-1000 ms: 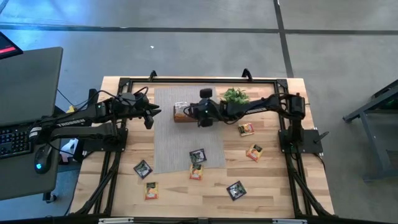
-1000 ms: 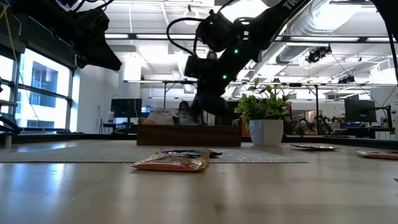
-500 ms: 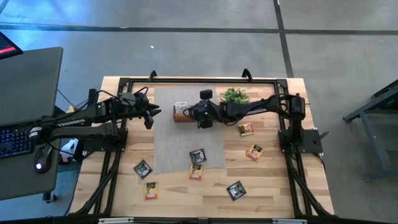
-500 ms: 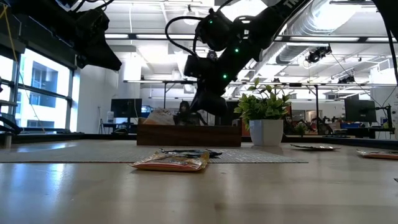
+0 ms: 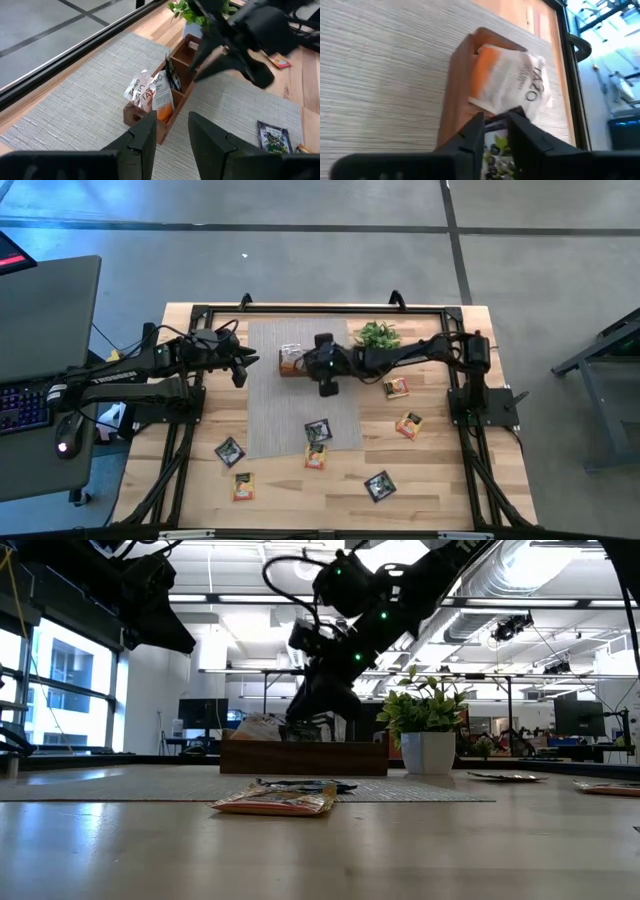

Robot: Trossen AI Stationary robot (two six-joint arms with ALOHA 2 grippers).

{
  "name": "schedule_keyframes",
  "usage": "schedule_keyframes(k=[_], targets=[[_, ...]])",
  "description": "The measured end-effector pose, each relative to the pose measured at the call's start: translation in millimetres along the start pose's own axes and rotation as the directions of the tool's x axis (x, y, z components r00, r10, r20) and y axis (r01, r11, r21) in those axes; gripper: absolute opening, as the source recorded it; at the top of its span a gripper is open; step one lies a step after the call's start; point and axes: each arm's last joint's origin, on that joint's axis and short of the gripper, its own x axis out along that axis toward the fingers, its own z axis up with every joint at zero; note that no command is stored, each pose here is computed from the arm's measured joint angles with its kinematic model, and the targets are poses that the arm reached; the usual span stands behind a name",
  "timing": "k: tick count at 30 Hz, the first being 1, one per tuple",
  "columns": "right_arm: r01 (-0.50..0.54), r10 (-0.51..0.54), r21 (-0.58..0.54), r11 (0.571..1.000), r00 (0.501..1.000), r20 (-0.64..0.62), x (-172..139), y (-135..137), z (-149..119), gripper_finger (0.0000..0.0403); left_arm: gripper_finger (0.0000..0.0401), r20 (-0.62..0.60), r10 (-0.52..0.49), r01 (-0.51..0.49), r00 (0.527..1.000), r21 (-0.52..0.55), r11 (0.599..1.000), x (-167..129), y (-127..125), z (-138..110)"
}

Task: Pick & Place Tea
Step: Put the black tea bag in the middle section of the brown wooden organizer

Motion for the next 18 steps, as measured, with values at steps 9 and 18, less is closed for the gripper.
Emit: schedule_keyframes(k=[9,18], targets=[[-0.091,0.087,0.041,0.995,0.991,0.098,4.1,-18.4,-7.6,0.0017,0.0111,0.001,0.006,-0.006,1.000,0.000,1.000,0.0,0.2,0.0],[-0.044,0.043,0.030,0.999,0.998,0.047,27.7,-10.8,-23.4,0.0003,0.0111,0.003,0.006,-0.006,1.000,-0.003,1.000,0.1,0.1,0.2]])
